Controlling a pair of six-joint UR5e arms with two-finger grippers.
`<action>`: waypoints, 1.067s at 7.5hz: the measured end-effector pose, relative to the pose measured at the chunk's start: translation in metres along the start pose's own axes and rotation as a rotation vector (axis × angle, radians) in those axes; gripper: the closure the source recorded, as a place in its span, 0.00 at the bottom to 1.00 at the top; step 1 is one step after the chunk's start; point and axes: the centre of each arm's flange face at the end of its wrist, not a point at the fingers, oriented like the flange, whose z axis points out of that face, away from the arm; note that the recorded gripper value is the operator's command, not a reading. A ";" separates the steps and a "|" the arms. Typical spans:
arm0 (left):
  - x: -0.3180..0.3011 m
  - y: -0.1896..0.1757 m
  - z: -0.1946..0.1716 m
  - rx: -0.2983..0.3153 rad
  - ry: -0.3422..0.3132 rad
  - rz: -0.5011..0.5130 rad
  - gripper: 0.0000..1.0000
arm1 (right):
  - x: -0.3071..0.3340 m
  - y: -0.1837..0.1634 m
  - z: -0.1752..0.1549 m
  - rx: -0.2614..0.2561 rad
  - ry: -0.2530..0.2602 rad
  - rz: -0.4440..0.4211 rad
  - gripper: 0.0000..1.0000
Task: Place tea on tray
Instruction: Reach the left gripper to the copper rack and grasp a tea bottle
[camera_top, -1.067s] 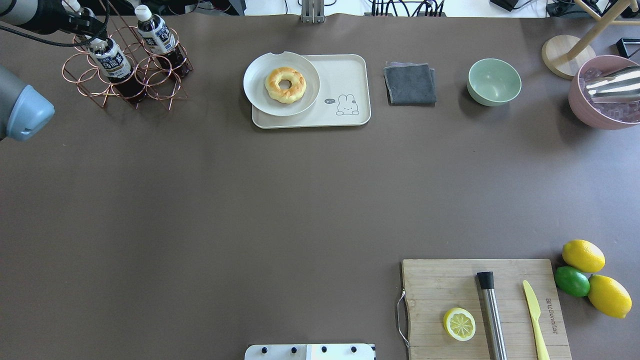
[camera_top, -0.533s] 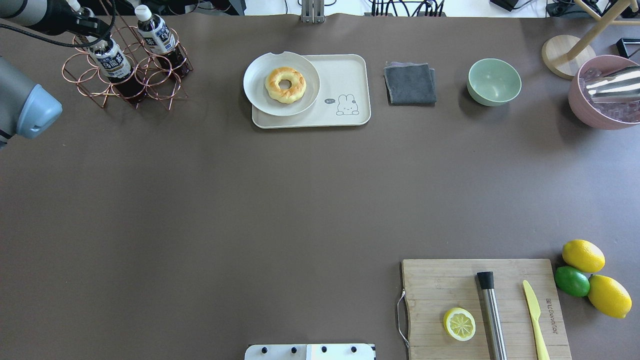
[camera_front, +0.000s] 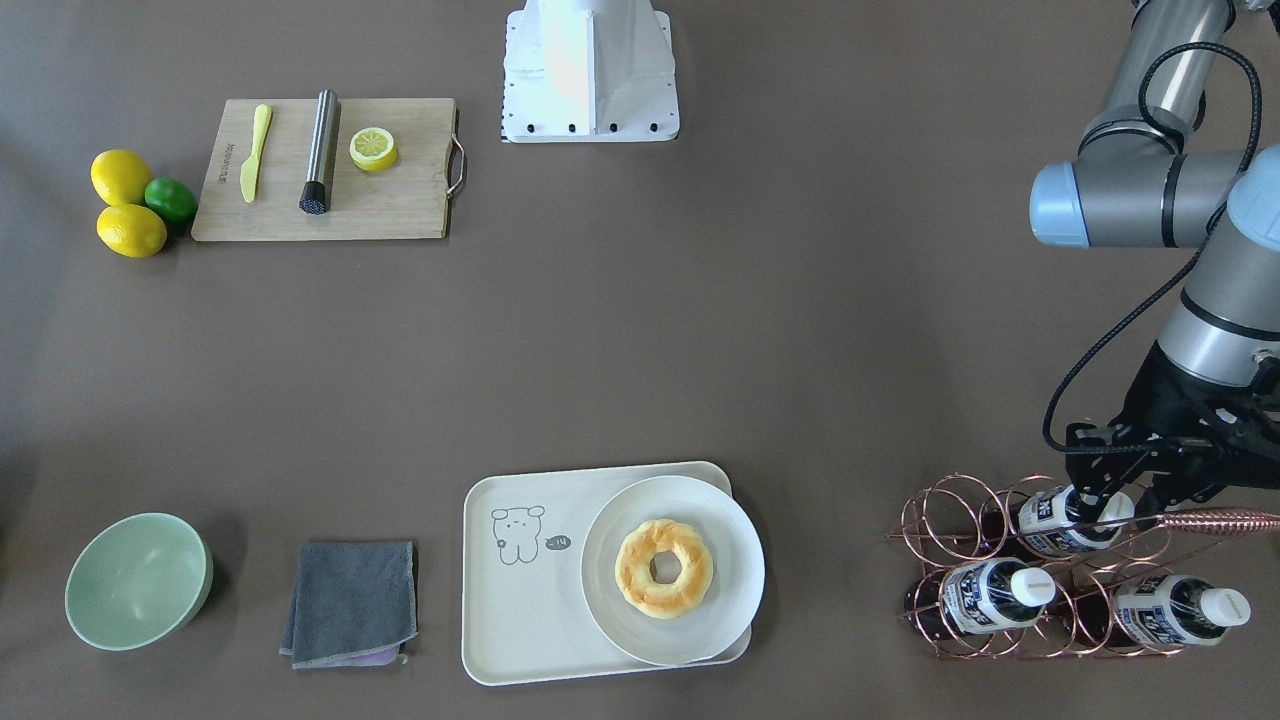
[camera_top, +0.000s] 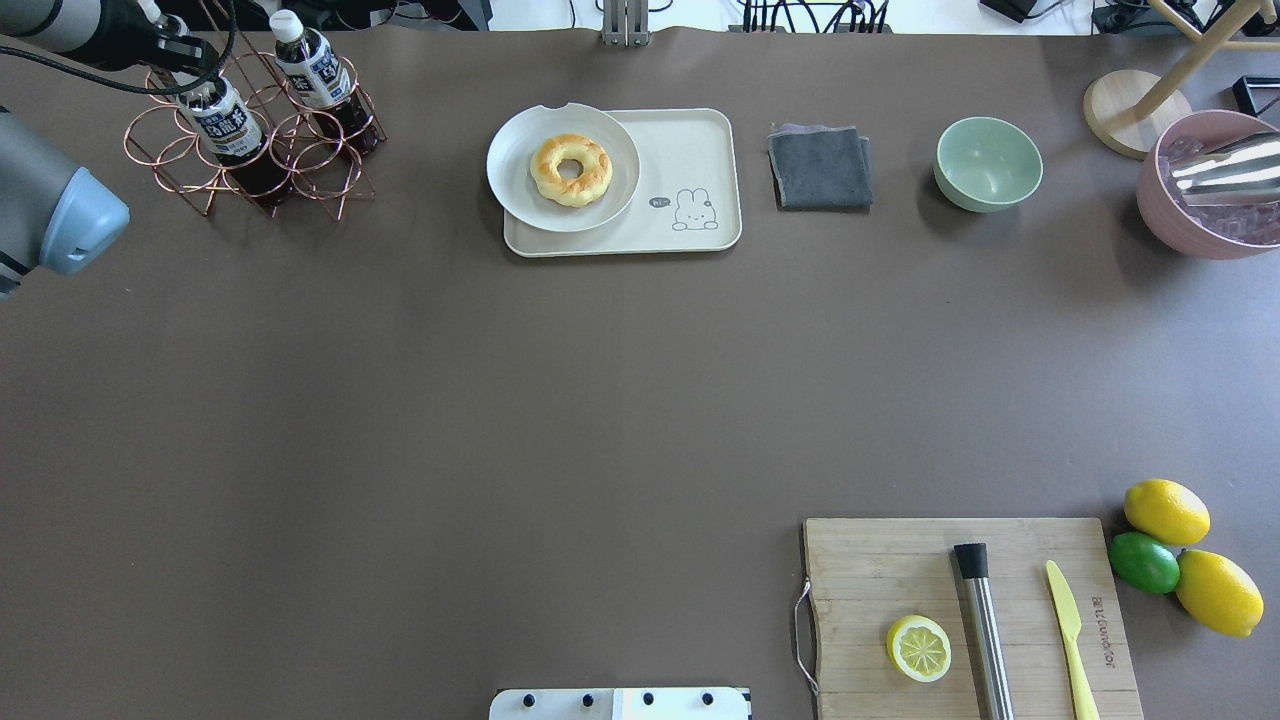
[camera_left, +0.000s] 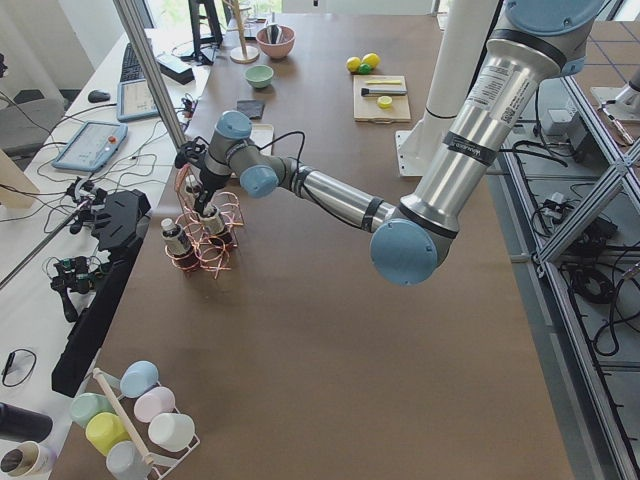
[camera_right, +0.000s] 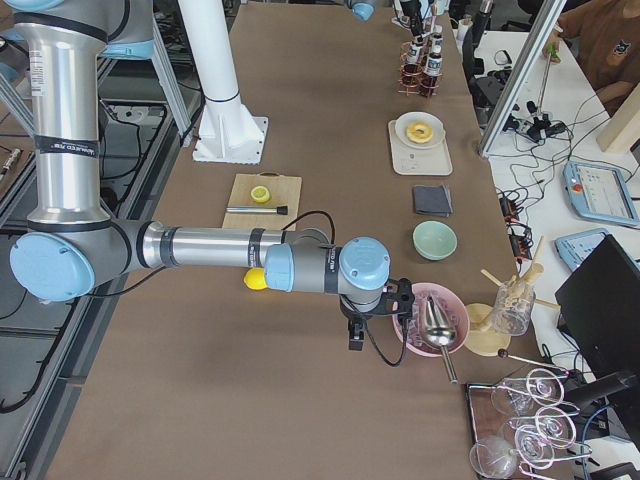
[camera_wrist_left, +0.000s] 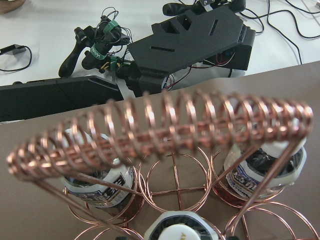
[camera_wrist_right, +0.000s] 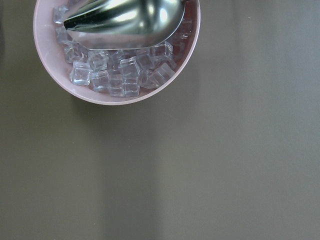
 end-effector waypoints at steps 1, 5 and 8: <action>0.000 0.001 0.000 -0.001 0.001 0.001 1.00 | 0.000 0.000 0.000 0.000 0.000 -0.001 0.00; 0.000 -0.016 -0.017 0.001 0.030 -0.010 1.00 | 0.000 0.000 0.000 0.000 0.001 -0.001 0.00; -0.027 -0.066 -0.081 -0.007 0.103 -0.074 1.00 | 0.002 0.002 0.001 -0.003 -0.001 0.006 0.00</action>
